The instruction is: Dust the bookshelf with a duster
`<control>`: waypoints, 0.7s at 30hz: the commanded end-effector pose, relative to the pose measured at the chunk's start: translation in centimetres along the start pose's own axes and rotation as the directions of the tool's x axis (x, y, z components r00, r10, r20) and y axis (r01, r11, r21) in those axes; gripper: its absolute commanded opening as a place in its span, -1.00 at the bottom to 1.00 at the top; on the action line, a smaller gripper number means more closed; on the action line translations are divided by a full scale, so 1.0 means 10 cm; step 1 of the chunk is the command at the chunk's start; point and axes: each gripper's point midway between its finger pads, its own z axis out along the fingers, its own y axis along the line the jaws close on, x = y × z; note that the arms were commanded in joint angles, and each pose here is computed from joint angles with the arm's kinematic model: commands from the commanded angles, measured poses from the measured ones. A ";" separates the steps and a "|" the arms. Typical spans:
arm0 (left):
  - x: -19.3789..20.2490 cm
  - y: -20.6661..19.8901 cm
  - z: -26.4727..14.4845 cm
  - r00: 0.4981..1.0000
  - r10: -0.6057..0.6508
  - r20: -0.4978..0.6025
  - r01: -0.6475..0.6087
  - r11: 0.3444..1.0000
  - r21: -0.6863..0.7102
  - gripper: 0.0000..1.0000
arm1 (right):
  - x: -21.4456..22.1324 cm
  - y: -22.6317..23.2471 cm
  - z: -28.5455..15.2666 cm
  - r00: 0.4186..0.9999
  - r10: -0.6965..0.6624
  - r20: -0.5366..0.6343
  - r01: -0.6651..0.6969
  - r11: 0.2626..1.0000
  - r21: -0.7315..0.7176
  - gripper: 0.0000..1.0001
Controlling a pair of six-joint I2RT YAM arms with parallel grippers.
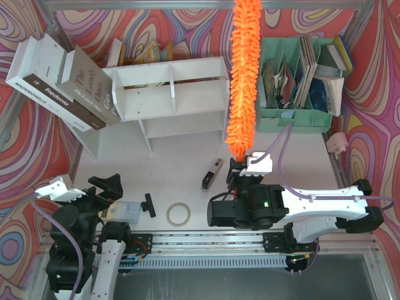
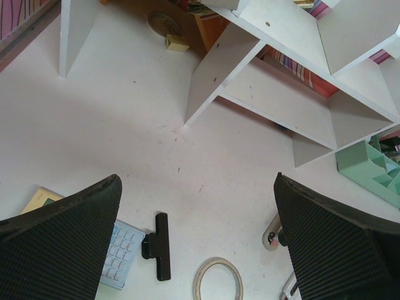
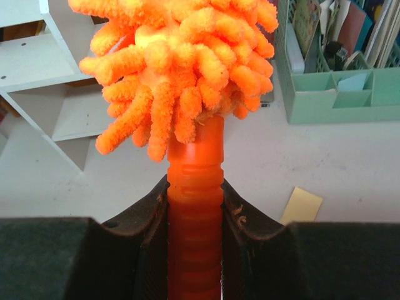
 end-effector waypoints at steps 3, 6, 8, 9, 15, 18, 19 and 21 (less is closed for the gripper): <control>-0.01 -0.03 0.03 1.000 -0.002 0.007 0.002 1.000 0.013 0.97 | -0.09 -0.15 -0.01 0.965 0.263 -0.022 -0.263 0.965 -0.002 -1.00; -0.01 -0.03 0.03 1.000 -0.005 0.014 0.004 1.000 0.014 0.97 | -0.06 0.02 -0.04 0.957 0.281 -0.072 -0.285 0.957 -0.048 -1.00; -0.01 -0.03 0.03 1.000 -0.003 0.013 0.003 1.000 0.013 0.96 | -0.17 0.27 -0.05 0.923 0.376 -0.082 -0.384 0.917 -0.111 -1.00; 0.00 -0.03 0.04 1.000 -0.002 0.008 0.002 1.000 0.013 0.97 | -0.19 0.31 -0.05 0.923 0.378 -0.077 -0.385 0.913 -0.131 -1.00; 0.00 -0.02 0.03 1.000 -0.002 0.007 0.002 1.000 0.010 0.97 | -0.28 0.22 0.01 0.943 0.332 -0.002 -0.332 0.942 -0.048 -1.00; -0.01 -0.02 0.03 1.000 -0.004 0.010 0.004 1.000 0.009 0.97 | -0.29 0.18 0.12 0.960 0.279 0.036 -0.280 0.960 0.018 -1.00; -0.01 -0.02 0.03 1.000 -0.004 0.009 0.004 1.000 0.008 0.97 | -0.27 0.16 0.16 0.960 0.275 0.048 -0.277 0.960 0.039 -1.00; -0.01 -0.02 0.03 1.000 -0.003 0.010 0.003 1.000 0.008 0.97 | -0.27 0.06 0.26 0.958 0.276 0.076 -0.282 0.955 0.086 -1.00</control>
